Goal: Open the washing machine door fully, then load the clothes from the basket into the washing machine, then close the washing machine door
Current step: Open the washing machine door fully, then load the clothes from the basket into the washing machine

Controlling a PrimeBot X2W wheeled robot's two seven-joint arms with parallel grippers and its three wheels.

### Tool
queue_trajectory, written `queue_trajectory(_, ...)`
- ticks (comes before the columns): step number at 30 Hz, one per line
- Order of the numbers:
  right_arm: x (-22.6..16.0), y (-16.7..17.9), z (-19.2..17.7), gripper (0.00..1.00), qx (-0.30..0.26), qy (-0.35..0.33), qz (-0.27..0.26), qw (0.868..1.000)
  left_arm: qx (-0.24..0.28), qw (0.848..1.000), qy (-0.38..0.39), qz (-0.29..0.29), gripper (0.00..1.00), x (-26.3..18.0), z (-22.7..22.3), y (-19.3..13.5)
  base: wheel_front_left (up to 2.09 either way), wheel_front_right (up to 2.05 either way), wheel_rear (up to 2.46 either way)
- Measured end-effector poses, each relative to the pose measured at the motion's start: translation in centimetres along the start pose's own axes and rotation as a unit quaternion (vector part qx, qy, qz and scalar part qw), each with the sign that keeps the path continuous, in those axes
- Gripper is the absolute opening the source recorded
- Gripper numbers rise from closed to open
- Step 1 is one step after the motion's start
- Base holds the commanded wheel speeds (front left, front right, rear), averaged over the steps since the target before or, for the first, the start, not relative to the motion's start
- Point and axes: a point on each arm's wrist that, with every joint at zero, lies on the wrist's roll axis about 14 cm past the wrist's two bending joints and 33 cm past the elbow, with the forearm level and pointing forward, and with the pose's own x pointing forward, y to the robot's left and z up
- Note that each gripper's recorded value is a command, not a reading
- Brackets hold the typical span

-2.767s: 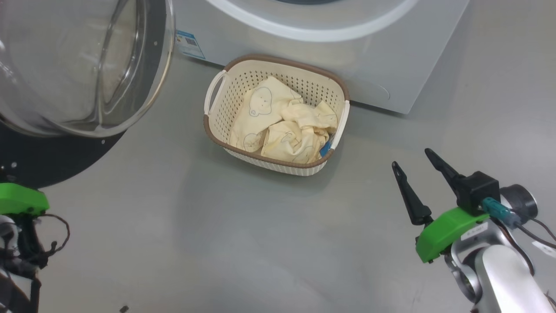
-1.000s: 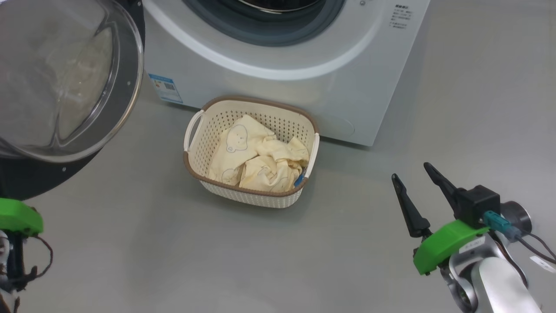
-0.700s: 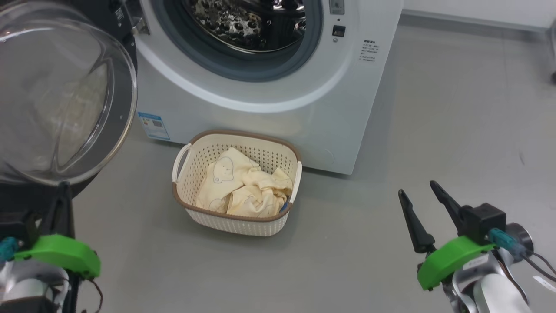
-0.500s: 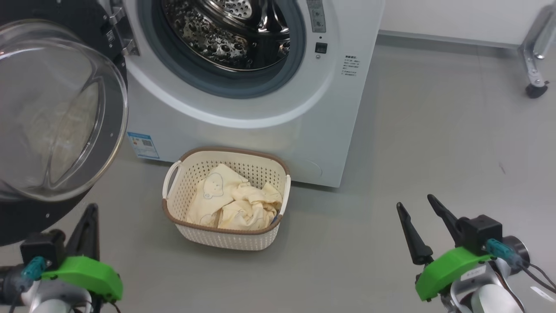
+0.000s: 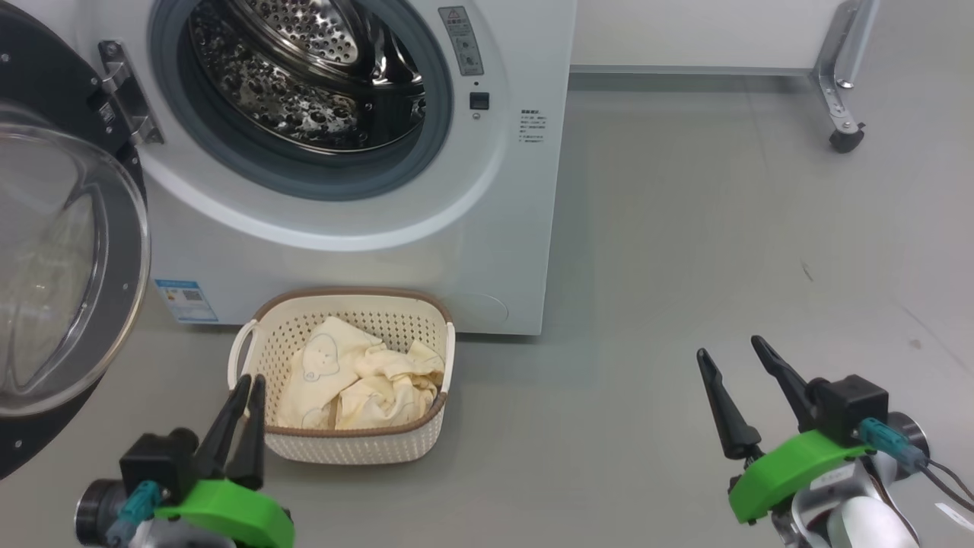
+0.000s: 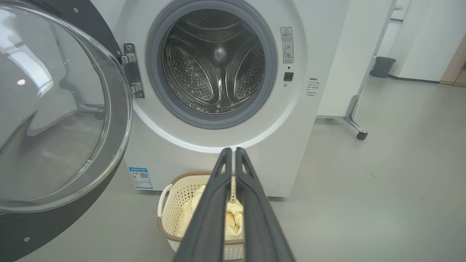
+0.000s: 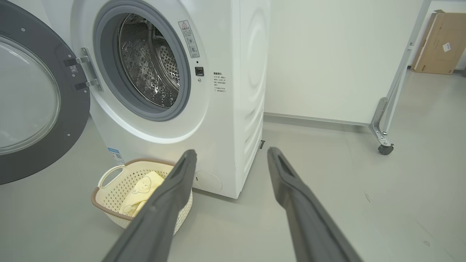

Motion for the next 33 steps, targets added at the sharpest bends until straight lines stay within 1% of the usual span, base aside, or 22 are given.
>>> queue_trajectory(1, -0.2, -0.3, 0.1, 1.0, 0.001, -0.004, -0.005, 1.0, 0.0, 1.0, 0.002, -0.01, 0.57, 0.0, -0.3, -0.7, 0.0, 0.0, 0.0)
queue_trajectory(2, -0.3, -0.6, 0.2, 1.0, 0.001, -0.006, -0.01, 1.0, -0.003, 1.0, 0.005, -0.015, 0.89, 0.0, -0.6, -1.1, 0.0, 0.0, 0.0)
queue_trajectory(3, -0.5, -1.0, 0.3, 1.0, 0.003, -0.008, -0.017, 1.0, -0.007, 1.0, 0.005, -0.017, 1.0, 0.0, -0.7, -1.5, 0.0, 0.0, 0.0)
queue_trajectory(6, -1.0, -2.1, 0.7, 1.0, 0.009, -0.017, -0.035, 0.999, -0.017, 1.0, 0.001, -0.026, 1.0, 0.1, -1.0, -2.4, 0.0, 0.0, 0.0)
queue_trajectory(10, -1.4, -2.8, 0.7, 1.0, 0.009, -0.017, -0.047, 0.999, -0.037, 0.999, -0.007, -0.028, 1.0, 0.3, -1.2, -3.3, 0.0, 0.0, 0.0)
queue_trajectory(16, -1.7, -3.3, 0.5, 1.0, 0.009, -0.017, -0.055, 0.998, -0.048, 0.999, -0.014, -0.022, 1.0, 0.6, -1.1, -3.0, 0.0, 0.0, 0.0)
queue_trajectory(18, -1.7, -3.4, 0.5, 1.0, 0.01, -0.017, -0.056, 0.998, -0.059, 0.998, -0.016, -0.015, 1.0, 0.7, -1.0, -2.8, 0.0, 0.0, 0.0)
queue_trajectory(33, -1.6, -3.3, 0.1, 1.0, 0.014, -0.014, -0.054, 0.998, -0.063, 0.998, -0.007, -0.013, 1.0, 0.1, -1.8, -2.9, 0.0, 0.0, 0.0)
